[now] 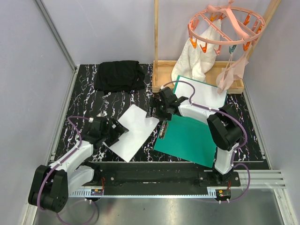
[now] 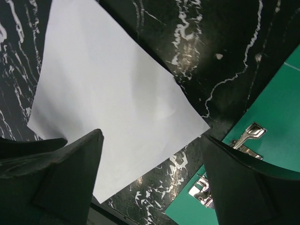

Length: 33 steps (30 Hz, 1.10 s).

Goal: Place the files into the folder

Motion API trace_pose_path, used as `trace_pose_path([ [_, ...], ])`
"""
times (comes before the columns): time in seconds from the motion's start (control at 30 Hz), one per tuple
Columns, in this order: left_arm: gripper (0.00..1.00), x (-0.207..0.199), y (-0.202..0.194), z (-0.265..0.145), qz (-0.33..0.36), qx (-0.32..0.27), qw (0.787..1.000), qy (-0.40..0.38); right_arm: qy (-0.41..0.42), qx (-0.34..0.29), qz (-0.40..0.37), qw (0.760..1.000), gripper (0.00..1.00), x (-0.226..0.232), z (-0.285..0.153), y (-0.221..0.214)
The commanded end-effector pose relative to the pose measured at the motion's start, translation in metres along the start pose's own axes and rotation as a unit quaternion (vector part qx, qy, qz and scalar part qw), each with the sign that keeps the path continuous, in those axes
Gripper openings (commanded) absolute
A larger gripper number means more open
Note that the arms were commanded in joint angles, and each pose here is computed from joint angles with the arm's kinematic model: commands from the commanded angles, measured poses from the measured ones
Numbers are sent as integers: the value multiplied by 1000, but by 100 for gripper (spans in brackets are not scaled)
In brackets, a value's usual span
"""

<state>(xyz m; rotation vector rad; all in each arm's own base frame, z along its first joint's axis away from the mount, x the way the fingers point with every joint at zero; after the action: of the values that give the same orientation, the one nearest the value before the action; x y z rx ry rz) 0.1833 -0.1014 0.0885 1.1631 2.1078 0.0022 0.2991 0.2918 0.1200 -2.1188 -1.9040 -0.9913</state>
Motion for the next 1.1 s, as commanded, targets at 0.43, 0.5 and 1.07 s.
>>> trace_pose_path([
  [0.43, 94, 26, -21, 2, -1, 38, 998, 41, -19, 13, -10, 1000, 99, -6, 40, -12],
  [0.5, 94, 25, -21, 1, 0, 36, 999, 38, -10, 7, 1, 1000, 94, -4, 40, -12],
  [1.07, 94, 10, -7, -10, 42, 9, 999, 11, 59, -47, -42, 996, 42, 28, 0, 11],
])
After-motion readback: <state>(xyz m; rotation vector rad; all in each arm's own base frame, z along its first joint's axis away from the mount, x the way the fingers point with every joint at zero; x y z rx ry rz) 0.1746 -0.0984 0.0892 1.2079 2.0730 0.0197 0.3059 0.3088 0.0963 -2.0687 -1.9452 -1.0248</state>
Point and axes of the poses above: each gripper's point midway between its finger pads, its own z axis out along the fingers, its own x axis along the line the jaws close on, y = z × x, the point moved 7 cm from there along -z, back along the fingers, and after that the axes turned 5 degrees about z, right-handed, at the moved point
